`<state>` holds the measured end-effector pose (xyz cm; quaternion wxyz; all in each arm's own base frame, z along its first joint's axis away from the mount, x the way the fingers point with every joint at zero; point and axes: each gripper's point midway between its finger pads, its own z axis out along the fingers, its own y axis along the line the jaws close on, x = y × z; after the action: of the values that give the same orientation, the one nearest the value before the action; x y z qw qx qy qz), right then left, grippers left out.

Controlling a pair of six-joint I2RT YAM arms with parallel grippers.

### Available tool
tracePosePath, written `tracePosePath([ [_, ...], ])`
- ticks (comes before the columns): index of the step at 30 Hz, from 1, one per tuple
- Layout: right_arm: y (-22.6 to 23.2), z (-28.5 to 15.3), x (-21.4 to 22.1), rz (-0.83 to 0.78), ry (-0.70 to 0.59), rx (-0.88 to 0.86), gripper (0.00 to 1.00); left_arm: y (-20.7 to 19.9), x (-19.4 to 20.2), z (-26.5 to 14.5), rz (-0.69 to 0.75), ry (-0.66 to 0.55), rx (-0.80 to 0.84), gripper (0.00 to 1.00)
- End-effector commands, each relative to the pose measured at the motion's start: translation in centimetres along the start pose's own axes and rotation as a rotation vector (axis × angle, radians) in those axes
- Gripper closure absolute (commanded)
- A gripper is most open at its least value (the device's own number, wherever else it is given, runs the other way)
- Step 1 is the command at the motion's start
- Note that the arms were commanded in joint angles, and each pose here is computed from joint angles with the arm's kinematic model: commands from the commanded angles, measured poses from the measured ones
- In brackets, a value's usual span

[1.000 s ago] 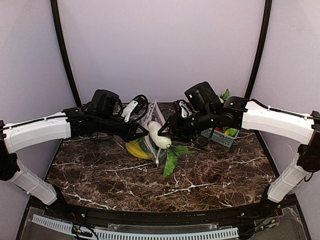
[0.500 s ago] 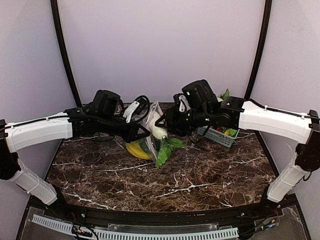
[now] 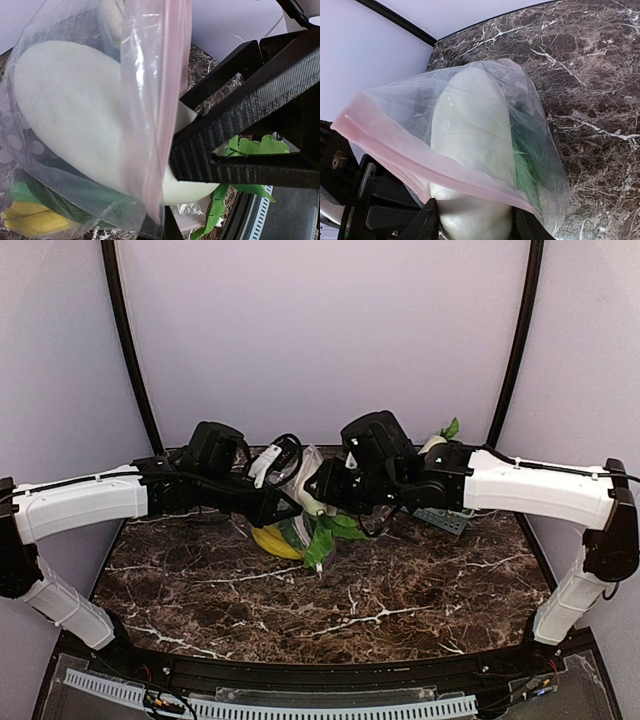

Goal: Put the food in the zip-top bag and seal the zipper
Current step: Place the fake vegetable in the zipper food storage bag.

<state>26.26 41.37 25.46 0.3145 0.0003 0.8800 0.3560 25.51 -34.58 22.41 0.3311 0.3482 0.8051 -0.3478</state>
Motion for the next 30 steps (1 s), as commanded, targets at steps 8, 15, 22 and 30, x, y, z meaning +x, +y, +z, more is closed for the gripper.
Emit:
tracePosePath([
  [8,1.6,3.1,0.2,-0.152,-0.149,0.016,0.58,-0.8,0.2,0.1,0.006,0.003,0.031,0.99],
  [15,-0.5,5.0,2.9,-0.237,-0.091,0.077,0.55,-0.7,0.0,-0.2,0.014,-0.005,0.017,0.99],
  [22,-0.2,3.8,3.0,-0.316,-0.07,0.049,0.33,-0.5,0.0,-0.3,0.015,-0.006,0.005,0.99],
  [30,-0.3,1.6,2.5,-0.299,-0.075,0.027,0.26,-0.3,0.1,-0.3,0.016,-0.003,-0.006,0.99],
])
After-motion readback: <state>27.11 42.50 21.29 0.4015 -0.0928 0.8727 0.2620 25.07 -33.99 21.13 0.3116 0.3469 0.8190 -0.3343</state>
